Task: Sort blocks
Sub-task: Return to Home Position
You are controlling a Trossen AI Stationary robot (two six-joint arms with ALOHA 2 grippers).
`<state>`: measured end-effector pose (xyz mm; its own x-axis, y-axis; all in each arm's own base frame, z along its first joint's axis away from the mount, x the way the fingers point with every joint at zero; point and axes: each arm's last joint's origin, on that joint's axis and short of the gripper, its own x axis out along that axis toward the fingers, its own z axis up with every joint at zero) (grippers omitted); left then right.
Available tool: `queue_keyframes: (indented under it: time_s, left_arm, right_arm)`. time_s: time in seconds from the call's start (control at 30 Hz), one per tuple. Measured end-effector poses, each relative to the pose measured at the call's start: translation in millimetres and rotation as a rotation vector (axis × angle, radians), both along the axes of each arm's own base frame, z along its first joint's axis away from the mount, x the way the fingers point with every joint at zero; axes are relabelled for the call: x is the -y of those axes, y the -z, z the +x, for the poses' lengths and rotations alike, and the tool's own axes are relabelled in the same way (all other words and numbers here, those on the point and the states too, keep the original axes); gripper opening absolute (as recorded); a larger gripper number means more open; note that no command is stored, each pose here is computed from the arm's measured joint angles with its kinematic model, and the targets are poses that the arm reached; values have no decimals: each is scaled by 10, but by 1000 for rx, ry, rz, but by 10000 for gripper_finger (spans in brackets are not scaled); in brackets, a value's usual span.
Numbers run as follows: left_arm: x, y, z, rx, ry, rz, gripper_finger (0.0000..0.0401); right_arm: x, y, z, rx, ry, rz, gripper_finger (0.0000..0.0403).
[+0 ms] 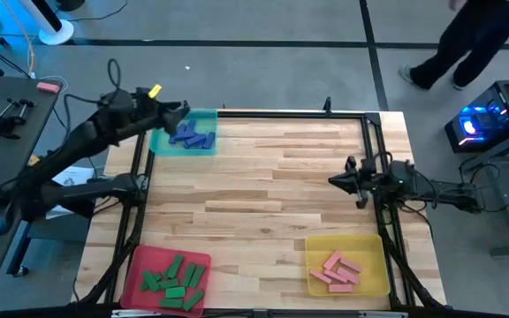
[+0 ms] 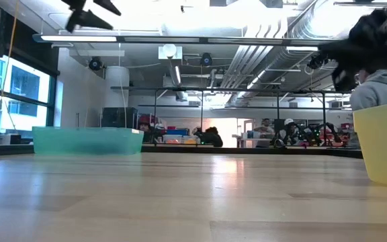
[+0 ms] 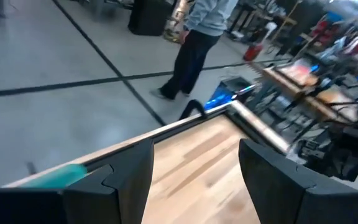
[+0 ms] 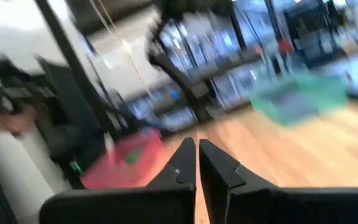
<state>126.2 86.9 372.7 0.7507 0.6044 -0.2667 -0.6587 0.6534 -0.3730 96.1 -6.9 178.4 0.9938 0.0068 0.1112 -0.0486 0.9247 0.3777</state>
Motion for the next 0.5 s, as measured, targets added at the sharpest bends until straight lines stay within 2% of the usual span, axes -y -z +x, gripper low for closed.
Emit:
queue_keyframes:
  time_s: [0.1, 0.33, 0.43, 0.5]
  left_arm:
    - [63, -18, -173, -41, 6, 48, 220]
    - [261, -106, -506, -39, 91, 214, 220]
    - [335, -15, -597, -33, 115, 264, 220]
    - [364, 147, -636, -35, 113, 267, 220]
  right_arm:
    - [4, 95, 7, -99, 11, 33, 0]
    - [8, 102, 14, -110, 20, 81, 0]
    - [8, 102, 14, -110, 20, 81, 0]
    - [8, 103, 14, -110, 20, 82, 0]
